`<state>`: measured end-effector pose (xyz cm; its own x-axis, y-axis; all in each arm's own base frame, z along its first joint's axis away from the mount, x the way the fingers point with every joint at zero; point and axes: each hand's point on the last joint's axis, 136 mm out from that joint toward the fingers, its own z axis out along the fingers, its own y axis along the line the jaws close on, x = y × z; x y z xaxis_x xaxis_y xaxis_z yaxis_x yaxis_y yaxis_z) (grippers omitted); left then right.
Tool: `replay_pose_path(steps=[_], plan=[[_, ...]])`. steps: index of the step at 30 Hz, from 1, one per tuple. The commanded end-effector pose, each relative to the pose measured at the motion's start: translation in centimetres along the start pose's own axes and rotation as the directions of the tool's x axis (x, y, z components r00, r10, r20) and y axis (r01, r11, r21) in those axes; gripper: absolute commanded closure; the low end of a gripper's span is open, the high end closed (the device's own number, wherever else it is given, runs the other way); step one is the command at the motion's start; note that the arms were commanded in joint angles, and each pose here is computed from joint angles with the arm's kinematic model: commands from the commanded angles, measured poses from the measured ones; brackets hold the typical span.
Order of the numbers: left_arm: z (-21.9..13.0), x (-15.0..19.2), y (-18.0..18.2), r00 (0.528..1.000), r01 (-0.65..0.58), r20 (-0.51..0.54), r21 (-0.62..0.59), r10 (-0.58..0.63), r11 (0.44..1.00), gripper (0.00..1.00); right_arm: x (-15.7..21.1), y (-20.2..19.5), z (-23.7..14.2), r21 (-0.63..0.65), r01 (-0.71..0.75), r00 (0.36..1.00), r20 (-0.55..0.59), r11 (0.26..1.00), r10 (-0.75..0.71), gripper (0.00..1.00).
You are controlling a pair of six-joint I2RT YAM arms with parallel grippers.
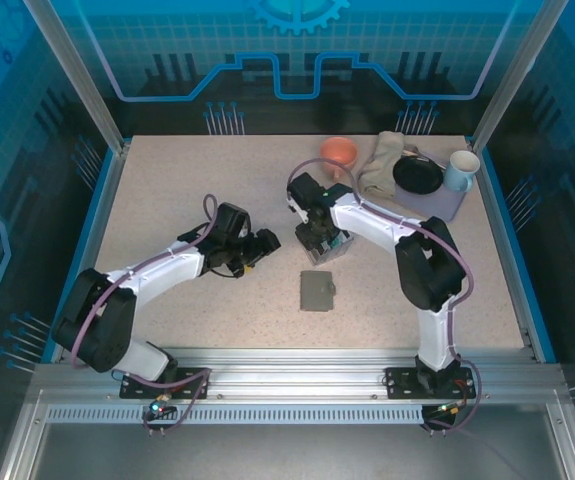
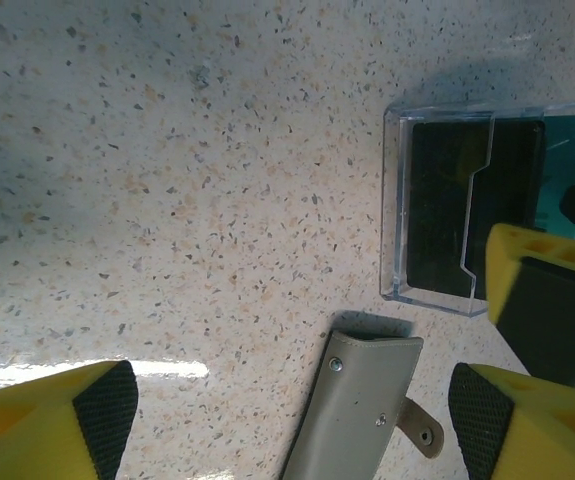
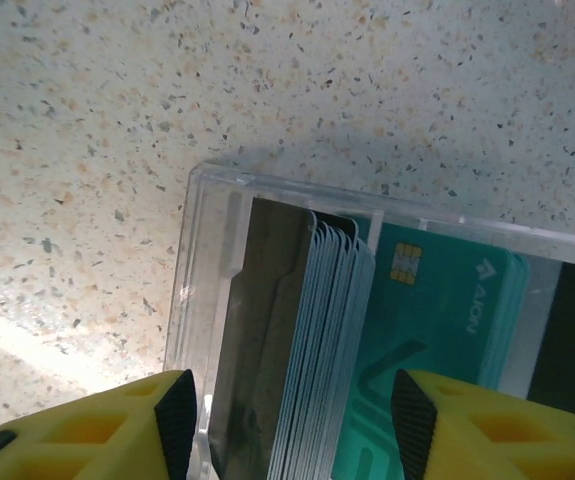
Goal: Put the credit cards into the card holder
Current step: Pick up the credit card from the storage box.
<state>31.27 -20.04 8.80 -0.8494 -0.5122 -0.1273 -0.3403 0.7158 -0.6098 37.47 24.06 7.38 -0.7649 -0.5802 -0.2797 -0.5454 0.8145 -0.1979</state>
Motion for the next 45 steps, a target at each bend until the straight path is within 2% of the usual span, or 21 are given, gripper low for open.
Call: replay_pose_path(steps=[1,9,14,21,23,31,34,36,45], plan=[[-0.5,-0.2,0.6,0.999,0.024,0.023,-0.009,-0.024,1.000,0.15,-0.3,-0.1,0.0,0.070,0.051,0.999,-0.024,0.996,-0.049,0.43],[-0.8,-0.2,0.7,0.999,0.022,0.030,-0.013,-0.022,1.000,0.15,0.0,-0.3,0.9,0.160,0.092,0.995,-0.062,0.983,-0.083,0.45],[-0.9,-0.2,0.8,0.999,0.019,0.030,-0.020,-0.019,1.000,0.15,-0.2,-0.9,0.1,0.190,0.096,0.995,-0.050,0.977,-0.088,0.53],[-0.8,-0.2,0.9,0.999,0.020,0.026,-0.022,-0.019,1.000,0.15,-0.4,-1.0,-0.6,0.188,0.085,0.996,-0.029,0.978,-0.081,0.61],[-0.7,-0.1,0.9,1.000,0.021,0.023,-0.023,-0.020,1.000,0.15,-0.3,-1.0,-0.7,0.183,0.084,0.996,-0.029,0.980,-0.080,0.68],[-0.6,0.0,0.9,1.000,0.023,0.016,-0.020,-0.023,1.000,0.15,-0.1,-1.1,-0.7,0.191,0.087,0.996,-0.033,0.978,-0.082,0.71],[-0.6,0.0,0.9,1.000,0.025,0.013,-0.022,-0.024,0.999,0.15,0.0,-1.1,-0.6,0.191,0.091,0.996,-0.038,0.977,-0.085,0.77],[-0.5,0.1,1.0,1.000,0.026,0.012,-0.024,-0.026,0.999,0.15,0.1,-1.0,-0.6,0.184,0.091,0.996,-0.039,0.979,-0.085,0.84],[-0.5,0.1,0.9,1.000,0.023,0.008,-0.024,-0.022,0.999,0.15,-0.1,-0.5,-2.3,0.137,0.062,0.998,-0.007,0.989,-0.062,0.92]])
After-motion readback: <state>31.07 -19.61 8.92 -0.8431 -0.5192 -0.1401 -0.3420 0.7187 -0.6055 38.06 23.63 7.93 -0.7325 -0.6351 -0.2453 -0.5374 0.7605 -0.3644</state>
